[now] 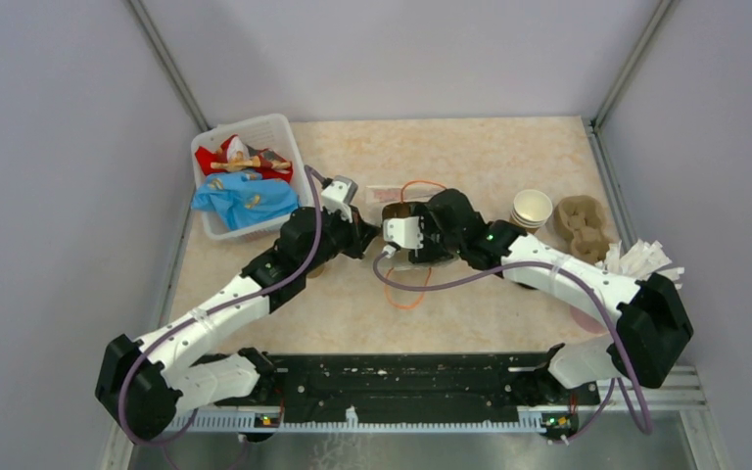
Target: Pack the takeout coffee
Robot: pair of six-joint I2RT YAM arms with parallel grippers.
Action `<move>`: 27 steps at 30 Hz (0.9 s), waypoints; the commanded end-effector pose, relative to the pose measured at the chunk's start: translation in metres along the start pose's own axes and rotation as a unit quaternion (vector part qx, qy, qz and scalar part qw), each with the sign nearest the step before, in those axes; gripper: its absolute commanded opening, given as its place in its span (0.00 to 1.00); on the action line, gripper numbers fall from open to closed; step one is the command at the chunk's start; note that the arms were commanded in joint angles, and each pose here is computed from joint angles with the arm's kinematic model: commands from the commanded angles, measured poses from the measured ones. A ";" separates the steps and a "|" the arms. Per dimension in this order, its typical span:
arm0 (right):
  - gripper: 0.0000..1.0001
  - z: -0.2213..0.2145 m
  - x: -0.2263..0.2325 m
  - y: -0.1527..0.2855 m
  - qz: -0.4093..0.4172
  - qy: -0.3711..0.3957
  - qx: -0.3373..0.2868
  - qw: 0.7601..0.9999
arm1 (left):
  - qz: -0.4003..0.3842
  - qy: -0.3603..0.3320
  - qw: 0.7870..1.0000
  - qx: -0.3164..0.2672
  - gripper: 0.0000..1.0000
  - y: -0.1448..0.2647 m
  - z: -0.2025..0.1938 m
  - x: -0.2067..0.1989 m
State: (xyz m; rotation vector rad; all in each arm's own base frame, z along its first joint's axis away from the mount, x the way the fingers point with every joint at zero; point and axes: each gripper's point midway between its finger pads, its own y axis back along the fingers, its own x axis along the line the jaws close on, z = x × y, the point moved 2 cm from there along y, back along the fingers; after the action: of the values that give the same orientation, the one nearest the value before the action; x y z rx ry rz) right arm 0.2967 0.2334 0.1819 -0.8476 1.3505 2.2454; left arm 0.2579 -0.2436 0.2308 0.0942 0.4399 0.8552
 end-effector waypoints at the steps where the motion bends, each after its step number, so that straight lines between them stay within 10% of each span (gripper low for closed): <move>1: 0.60 -0.001 -0.024 0.004 -0.036 -0.006 -0.006 0.999 | -0.015 0.005 1.000 -0.018 0.00 -0.003 0.016 -0.009; 27: 0.60 -0.018 -0.022 -0.015 -0.043 -0.023 0.005 0.999 | -0.013 -0.010 1.000 -0.007 0.00 -0.001 0.016 -0.009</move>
State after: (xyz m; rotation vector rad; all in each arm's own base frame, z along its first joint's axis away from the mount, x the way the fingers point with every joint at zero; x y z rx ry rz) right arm 0.3273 0.2325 0.1699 -0.8334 1.3004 2.1949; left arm 0.2581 -0.2457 0.2280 0.1151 0.4506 0.8473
